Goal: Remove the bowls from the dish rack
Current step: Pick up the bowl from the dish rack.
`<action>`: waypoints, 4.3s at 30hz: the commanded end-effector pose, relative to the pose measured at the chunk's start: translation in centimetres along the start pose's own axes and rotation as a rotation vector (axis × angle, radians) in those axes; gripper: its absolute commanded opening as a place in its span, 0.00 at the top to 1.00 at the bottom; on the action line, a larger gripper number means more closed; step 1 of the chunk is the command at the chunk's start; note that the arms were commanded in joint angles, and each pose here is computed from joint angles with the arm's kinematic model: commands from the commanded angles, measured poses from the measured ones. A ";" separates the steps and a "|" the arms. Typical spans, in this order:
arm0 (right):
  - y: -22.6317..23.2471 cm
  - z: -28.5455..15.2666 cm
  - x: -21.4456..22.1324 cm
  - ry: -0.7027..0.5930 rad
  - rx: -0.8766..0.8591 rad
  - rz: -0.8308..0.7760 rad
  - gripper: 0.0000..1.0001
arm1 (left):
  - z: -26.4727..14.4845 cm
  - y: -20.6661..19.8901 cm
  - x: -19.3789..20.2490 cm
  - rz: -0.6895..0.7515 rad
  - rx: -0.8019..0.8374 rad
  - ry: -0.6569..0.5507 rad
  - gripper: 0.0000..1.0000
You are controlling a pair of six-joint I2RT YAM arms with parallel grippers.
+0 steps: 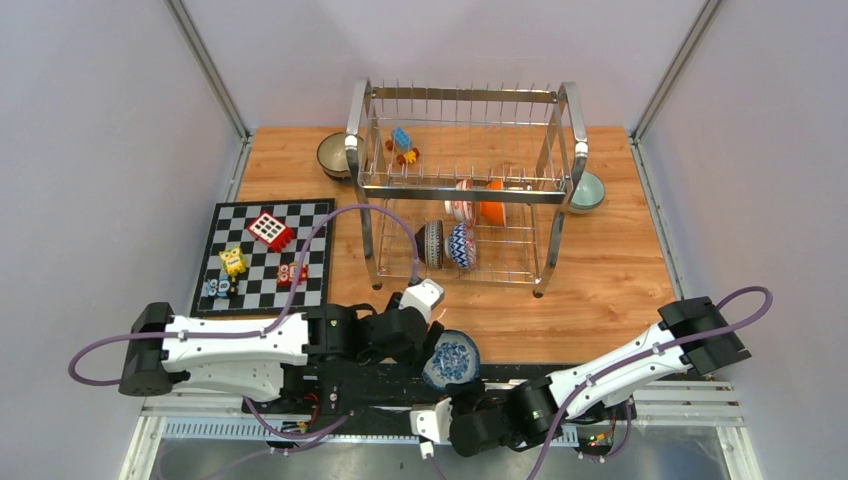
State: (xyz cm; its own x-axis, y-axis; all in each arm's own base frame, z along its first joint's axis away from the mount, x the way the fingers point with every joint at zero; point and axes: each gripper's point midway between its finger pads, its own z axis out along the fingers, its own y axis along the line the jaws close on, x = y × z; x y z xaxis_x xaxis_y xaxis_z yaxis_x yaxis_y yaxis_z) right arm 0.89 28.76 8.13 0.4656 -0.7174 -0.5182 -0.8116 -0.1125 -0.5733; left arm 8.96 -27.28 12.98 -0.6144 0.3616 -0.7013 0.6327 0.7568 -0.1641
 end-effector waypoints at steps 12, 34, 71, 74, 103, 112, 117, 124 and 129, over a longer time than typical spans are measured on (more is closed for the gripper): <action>-1.2 -1.0 -2.7 -0.057 0.030 -0.041 0.98 | 1.3 -1.2 2.0 0.104 0.002 0.107 0.49; -1.3 -1.5 -2.9 0.007 0.053 0.102 0.41 | 1.1 0.9 1.7 0.006 -0.074 0.015 1.00; -11.5 -1.6 -0.6 0.039 0.330 1.441 0.49 | -2.5 4.9 0.2 -0.440 -0.241 -0.135 1.00; -12.1 -2.0 -0.6 0.022 0.354 1.447 0.47 | -2.6 5.1 0.3 -0.438 -0.252 -0.136 1.00; -10.3 2.0 0.6 0.186 0.313 1.441 0.96 | -2.3 4.8 1.0 -0.455 -0.225 -0.114 1.00; -11.0 -1.7 1.1 0.215 0.268 1.315 0.97 | -3.1 5.5 0.7 -0.434 -0.204 -0.150 0.36; -12.0 -7.2 5.0 0.322 0.374 1.237 0.97 | -4.2 6.8 0.5 -0.446 -0.192 -0.211 0.05; -16.2 -15.6 10.5 0.397 0.661 1.231 0.98 | -5.1 8.7 0.6 -0.477 -0.209 -0.282 0.04; -18.4 -18.6 14.4 0.491 0.851 1.284 0.98 | -5.6 9.2 0.1 -0.456 -0.226 -0.301 0.03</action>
State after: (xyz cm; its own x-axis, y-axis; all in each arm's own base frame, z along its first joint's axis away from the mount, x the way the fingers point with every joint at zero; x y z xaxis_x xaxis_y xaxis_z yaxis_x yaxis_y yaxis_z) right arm 14.10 13.28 21.77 -0.6338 -0.1919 -0.7493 -0.2262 0.9724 -0.0577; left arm 11.19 -18.30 14.83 -0.6641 -0.1773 -0.7263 0.2090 0.8887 -0.4080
